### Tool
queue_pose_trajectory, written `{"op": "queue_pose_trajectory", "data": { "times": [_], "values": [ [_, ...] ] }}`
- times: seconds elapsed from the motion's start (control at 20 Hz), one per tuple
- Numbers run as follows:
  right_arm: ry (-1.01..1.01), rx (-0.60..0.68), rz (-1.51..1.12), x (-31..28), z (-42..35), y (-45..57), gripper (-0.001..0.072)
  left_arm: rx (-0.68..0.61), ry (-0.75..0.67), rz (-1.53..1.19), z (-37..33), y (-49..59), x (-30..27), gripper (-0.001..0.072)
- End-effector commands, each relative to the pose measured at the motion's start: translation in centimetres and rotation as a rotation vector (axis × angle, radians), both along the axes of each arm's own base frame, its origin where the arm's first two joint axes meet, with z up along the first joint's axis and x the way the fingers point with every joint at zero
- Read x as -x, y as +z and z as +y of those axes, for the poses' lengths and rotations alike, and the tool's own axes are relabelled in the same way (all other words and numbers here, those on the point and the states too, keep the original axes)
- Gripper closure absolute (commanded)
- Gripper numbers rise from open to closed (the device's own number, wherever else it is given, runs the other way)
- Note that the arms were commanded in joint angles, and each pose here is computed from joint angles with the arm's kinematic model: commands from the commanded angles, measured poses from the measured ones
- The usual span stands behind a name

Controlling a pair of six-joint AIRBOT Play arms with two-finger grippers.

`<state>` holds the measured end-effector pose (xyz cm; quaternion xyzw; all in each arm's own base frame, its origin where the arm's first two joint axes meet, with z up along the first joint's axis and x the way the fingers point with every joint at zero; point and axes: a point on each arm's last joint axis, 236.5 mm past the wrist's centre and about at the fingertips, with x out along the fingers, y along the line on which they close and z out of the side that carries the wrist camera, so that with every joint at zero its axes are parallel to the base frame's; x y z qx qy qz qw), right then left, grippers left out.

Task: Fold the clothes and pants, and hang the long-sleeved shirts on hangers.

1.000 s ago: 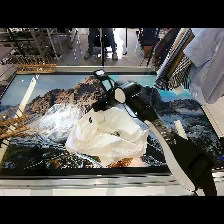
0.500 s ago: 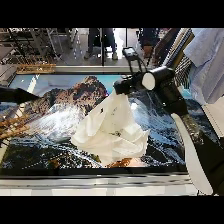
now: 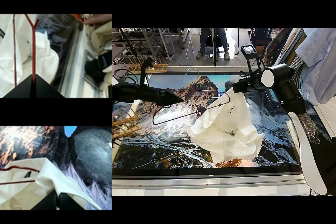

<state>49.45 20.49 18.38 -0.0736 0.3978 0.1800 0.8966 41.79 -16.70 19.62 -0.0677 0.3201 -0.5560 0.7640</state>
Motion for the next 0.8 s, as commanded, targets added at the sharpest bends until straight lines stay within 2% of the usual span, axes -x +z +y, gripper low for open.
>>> {"op": "queue_pose_trajectory", "data": {
  "times": [0.0,0.1,0.3,0.75],
  "values": [
    [0.010,0.020,0.022,0.5,-0.3,-0.4,0.0691,-0.005,0.027,-0.018,-0.2,0.3,-0.5,0.0696],
    [0.006,0.028,0.023,0.4,-0.5,-0.5,0.0692,-0.014,-0.017,-0.017,0.1,1.1,1.3,0.0696],
    [0.007,0.028,0.030,0.6,-0.4,-0.5,0.0692,-0.038,-0.016,-0.148,1.4,3.6,2.2,0.0696],
    [0.014,0.011,0.029,0.7,-0.1,-0.4,0.0691,-0.014,-0.147,-0.035,-0.9,-1.7,1.7,0.0695]
  ]
}}
